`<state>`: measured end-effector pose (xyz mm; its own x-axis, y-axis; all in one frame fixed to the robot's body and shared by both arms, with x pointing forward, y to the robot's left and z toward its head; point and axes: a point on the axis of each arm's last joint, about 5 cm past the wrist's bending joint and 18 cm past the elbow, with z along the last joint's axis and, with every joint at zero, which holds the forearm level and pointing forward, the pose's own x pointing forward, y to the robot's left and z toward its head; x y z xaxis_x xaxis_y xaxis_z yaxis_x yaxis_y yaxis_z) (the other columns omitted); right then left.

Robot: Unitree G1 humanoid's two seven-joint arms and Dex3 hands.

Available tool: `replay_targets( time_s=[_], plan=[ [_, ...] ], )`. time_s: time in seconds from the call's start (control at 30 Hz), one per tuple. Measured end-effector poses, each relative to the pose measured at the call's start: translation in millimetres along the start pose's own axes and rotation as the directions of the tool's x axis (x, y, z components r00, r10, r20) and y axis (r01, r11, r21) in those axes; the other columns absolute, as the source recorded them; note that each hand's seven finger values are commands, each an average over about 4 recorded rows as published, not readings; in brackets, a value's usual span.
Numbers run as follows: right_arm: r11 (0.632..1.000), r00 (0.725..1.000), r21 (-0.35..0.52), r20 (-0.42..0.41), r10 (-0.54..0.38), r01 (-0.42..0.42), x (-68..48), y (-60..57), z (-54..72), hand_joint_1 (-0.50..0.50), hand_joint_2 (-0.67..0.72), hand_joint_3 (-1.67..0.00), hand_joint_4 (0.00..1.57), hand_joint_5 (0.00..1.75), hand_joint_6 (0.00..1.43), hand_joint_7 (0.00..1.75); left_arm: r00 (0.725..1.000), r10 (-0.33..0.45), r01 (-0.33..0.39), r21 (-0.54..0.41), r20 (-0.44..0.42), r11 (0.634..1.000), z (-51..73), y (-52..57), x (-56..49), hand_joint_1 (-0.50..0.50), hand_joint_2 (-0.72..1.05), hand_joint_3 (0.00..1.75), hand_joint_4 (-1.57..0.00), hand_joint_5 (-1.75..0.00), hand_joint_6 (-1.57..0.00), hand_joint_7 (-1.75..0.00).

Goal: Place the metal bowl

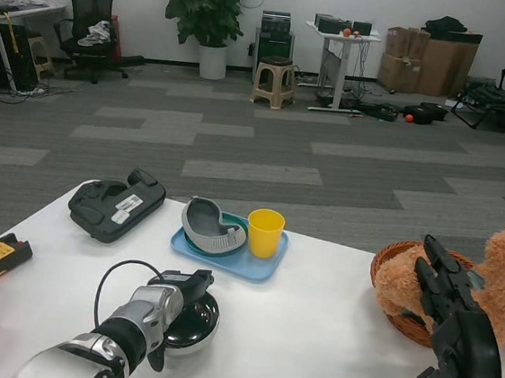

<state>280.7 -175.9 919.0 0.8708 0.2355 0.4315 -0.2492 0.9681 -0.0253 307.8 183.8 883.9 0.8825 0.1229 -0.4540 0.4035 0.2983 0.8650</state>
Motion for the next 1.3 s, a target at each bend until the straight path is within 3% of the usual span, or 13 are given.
replay_targets(
  time_s=[0.1,0.27,0.33,0.6,0.73,0.9,0.97,1.07,1.13,1.2,1.3],
  plan=[
    [1.000,1.000,0.000,0.000,0.000,0.000,0.0,0.1,0.0,0.29,0.72,0.00,0.06,0.00,0.00,0.14,1.000,-0.007,0.007,0.007,0.005,1.000,1.3,-0.4,-0.2,-0.50,1.00,0.92,0.00,-0.56,0.00,-0.21],
    [1.000,1.000,0.004,0.003,0.003,-0.003,0.2,0.7,0.4,0.29,0.72,0.00,0.06,0.00,0.00,0.14,1.000,-0.003,0.003,0.007,0.007,1.000,0.6,-1.7,-1.9,-0.48,0.52,0.46,0.00,-0.72,0.00,-0.09],
    [1.000,1.000,0.005,0.004,0.003,-0.003,0.2,1.0,0.4,0.29,0.72,0.00,0.06,0.00,0.00,0.14,1.000,-0.002,0.002,-0.007,0.005,1.000,-0.2,-1.4,-2.3,-0.48,0.43,0.37,0.00,-0.72,0.00,-0.05],
    [1.000,1.000,0.008,0.004,0.003,-0.003,0.0,1.2,0.5,0.29,0.72,0.00,0.06,0.00,0.00,0.14,0.998,0.060,-0.060,-0.079,0.007,0.995,-7.0,4.4,-7.0,-0.48,0.43,0.28,0.00,-0.72,0.00,0.00],
    [1.000,1.000,0.009,0.004,0.002,-0.002,-0.1,1.1,0.4,0.29,0.72,0.00,0.06,0.00,0.00,0.14,0.992,0.120,-0.113,-0.125,0.048,0.986,-6.3,13.1,-10.6,-0.48,0.43,0.26,0.00,-0.72,0.00,0.00],
    [1.000,1.000,0.005,0.001,-0.001,0.001,-0.4,0.3,0.0,0.29,0.72,0.00,0.06,0.00,0.00,0.19,0.977,0.199,-0.182,-0.190,0.079,0.965,-6.6,26.1,-17.8,-0.48,0.60,0.26,0.00,-0.72,0.00,0.00],
    [1.000,1.000,0.003,0.000,-0.003,0.003,-0.6,-0.2,-0.2,0.29,0.72,0.00,0.06,0.00,0.00,0.17,0.965,0.245,-0.220,-0.223,0.091,0.950,-6.4,32.4,-21.6,-0.48,0.56,0.24,0.00,-0.69,0.00,0.00],
    [1.000,1.000,0.000,-0.001,-0.005,0.005,-0.6,-0.6,-0.4,0.29,0.72,0.00,0.06,0.00,0.00,0.17,0.948,0.306,-0.260,-0.335,0.092,0.906,-6.5,37.9,-29.5,-0.48,0.52,0.13,0.00,-0.56,0.00,0.00],
    [1.000,1.000,-0.003,-0.003,-0.007,0.007,-0.7,-1.3,-0.7,0.29,0.72,0.00,0.06,0.00,0.00,0.16,0.935,0.346,-0.273,-0.457,0.083,0.847,-7.6,38.8,-36.4,-0.48,0.52,0.09,0.00,-0.49,0.00,0.00],
    [1.000,1.000,-0.005,-0.004,-0.010,0.010,-0.8,-1.9,-0.8,0.29,0.72,0.00,0.06,0.00,0.00,0.14,0.923,0.376,-0.257,-0.599,0.081,0.758,-10.7,36.2,-42.7,-0.48,0.52,0.09,0.00,-0.44,0.00,0.00],
    [1.000,1.000,-0.006,-0.004,-0.014,0.014,-0.7,-2.5,-0.7,0.29,0.72,0.00,0.06,0.00,0.00,0.14,0.912,0.397,-0.174,-0.776,0.105,0.606,-15.6,27.3,-48.8,-0.48,0.49,0.09,0.00,-0.38,0.00,0.00]
  ],
)
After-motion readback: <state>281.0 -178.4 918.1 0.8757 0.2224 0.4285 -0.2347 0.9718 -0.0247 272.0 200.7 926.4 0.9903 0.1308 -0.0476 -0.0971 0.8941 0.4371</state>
